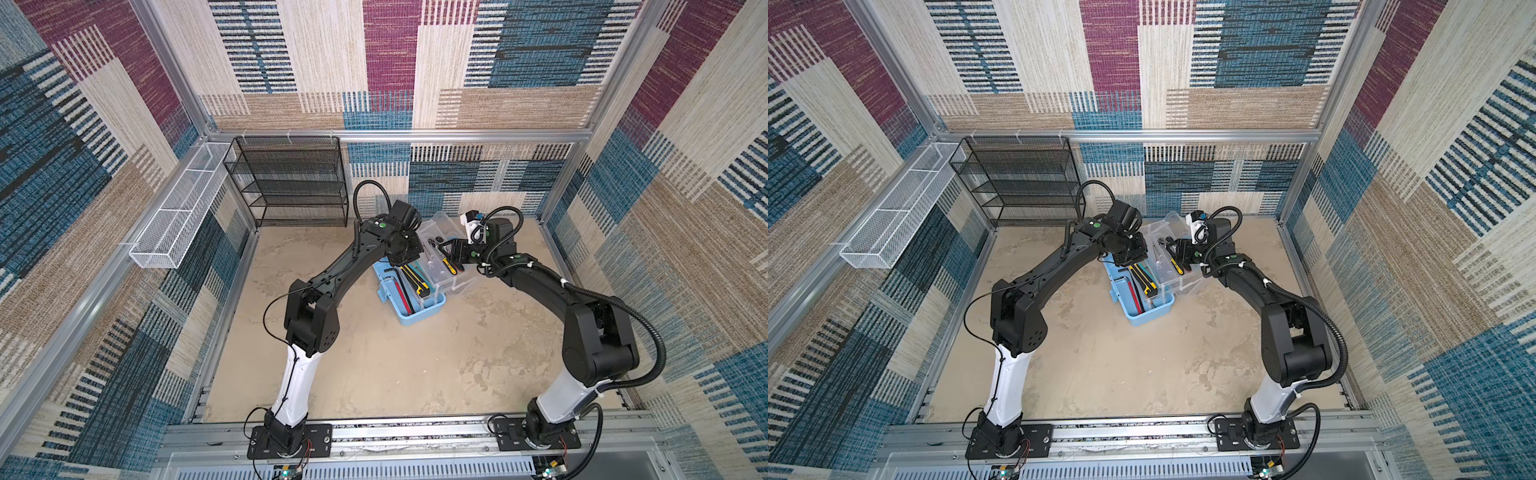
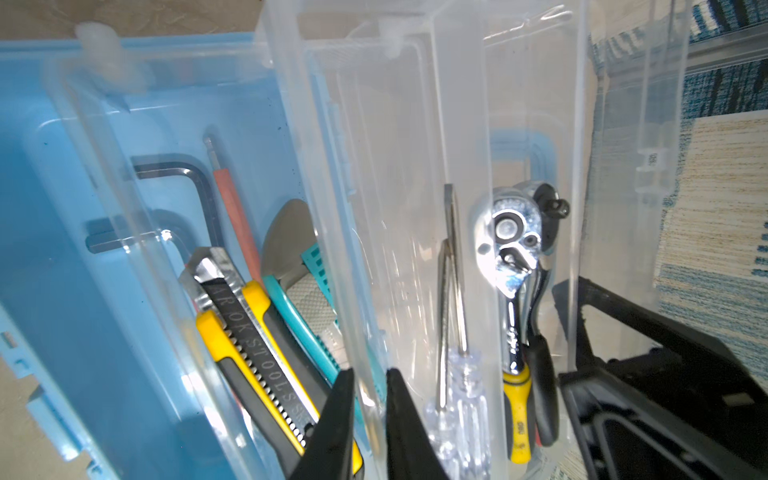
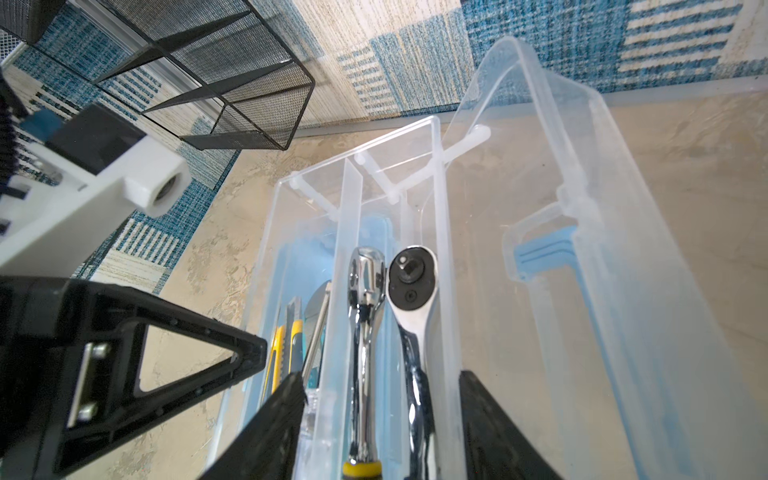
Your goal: Pack the tool kit
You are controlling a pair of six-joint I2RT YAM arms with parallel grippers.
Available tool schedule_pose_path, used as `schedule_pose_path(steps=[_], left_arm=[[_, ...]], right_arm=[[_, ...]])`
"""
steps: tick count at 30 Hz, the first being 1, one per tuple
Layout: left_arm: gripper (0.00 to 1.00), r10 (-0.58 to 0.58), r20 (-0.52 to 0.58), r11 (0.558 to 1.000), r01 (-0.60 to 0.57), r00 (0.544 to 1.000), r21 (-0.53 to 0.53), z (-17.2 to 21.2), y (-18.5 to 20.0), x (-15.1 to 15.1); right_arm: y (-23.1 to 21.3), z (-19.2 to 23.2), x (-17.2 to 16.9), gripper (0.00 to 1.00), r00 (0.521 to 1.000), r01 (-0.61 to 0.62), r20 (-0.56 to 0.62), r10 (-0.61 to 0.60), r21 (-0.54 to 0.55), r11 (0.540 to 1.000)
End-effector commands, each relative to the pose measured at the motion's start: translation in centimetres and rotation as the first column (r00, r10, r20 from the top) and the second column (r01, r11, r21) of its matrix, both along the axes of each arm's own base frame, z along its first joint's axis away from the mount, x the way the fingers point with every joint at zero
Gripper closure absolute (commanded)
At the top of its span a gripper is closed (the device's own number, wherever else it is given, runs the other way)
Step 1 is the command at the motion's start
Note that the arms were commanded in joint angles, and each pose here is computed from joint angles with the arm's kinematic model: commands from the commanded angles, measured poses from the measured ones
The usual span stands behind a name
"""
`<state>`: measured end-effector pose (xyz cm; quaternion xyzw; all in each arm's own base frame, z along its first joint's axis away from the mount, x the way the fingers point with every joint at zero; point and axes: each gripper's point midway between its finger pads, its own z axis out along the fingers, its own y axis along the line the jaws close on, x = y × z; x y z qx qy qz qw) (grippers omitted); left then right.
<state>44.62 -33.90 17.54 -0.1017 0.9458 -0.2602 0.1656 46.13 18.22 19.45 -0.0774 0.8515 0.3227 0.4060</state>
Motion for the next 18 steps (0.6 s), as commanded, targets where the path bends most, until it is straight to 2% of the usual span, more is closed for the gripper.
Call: schedule_pose_path(steps=[1, 9, 18], left_arm=[[0.82, -0.029, -0.053, 0.999, 0.031, 0.998, 0.034, -1.2, 0.4, -1.1], [0.84, -0.036, -0.115, 0.998, 0.043, 0.993, 0.054, -2.5, 0.8, -2.2], [0.9, -0.011, -0.151, 0.996, 0.024, 0.988, 0.084, -3.2, 2.1, -2.9]], right_arm=[[0.8, 0.5, -0.2, 0.39, 0.999, -0.035, 0.008, 0.035, 0.003, 0.999], [1.0, 0.7, -0.1, 0.39, 0.999, -0.043, 0.013, 0.043, -0.005, 0.999], [1.4, 0.9, -0.2, 0.37, 0.998, -0.054, 0.022, 0.054, -0.01, 0.998]])
